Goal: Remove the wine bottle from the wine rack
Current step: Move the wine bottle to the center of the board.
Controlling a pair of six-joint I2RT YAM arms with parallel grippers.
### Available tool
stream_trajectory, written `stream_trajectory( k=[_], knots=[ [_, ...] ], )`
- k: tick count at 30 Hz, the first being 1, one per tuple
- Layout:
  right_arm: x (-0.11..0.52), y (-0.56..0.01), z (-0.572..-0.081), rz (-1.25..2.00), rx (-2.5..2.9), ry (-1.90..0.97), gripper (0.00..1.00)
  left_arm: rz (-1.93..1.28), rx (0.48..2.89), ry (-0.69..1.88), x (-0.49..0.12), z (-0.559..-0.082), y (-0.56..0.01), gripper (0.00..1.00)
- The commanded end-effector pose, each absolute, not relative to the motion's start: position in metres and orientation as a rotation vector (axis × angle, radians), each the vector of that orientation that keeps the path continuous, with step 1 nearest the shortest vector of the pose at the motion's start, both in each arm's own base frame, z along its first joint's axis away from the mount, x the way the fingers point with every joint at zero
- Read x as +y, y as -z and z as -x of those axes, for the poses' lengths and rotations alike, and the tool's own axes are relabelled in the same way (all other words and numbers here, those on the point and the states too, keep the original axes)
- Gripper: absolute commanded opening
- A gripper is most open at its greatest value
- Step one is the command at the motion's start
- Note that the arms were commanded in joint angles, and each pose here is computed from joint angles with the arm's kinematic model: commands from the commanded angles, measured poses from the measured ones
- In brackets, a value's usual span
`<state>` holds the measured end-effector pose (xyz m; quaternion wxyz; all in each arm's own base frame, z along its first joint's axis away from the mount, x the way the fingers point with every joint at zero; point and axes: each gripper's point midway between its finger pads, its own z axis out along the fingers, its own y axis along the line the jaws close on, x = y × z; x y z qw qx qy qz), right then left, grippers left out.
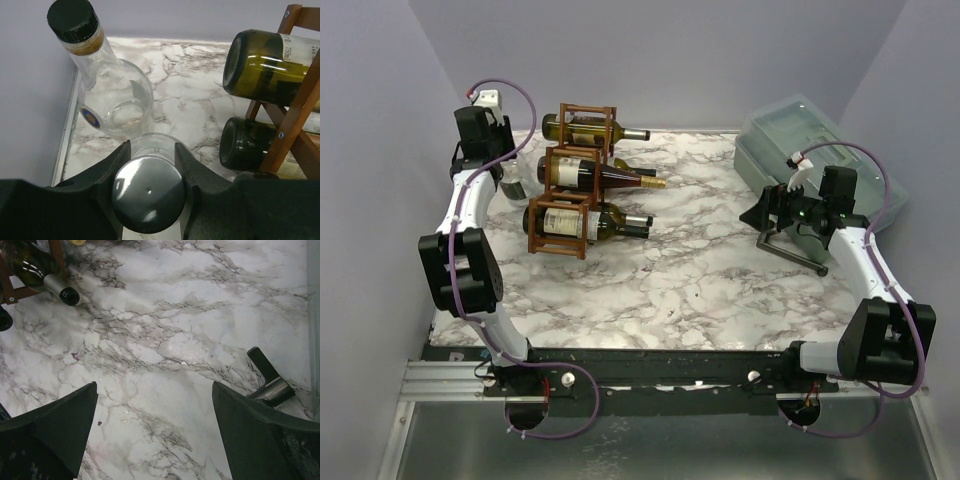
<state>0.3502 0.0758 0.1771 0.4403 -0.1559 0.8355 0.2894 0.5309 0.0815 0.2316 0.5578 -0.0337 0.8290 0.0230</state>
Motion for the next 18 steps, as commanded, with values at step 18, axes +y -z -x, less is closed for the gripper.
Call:
stream_trajectory(
  k=[18],
  knots=[
    [0.077,-0.183,-0.351,0.417,2.068,-0.733,1.0,0.034,1.726,-0.086,0.081,-0.566,-0.301,0.24]
  ],
)
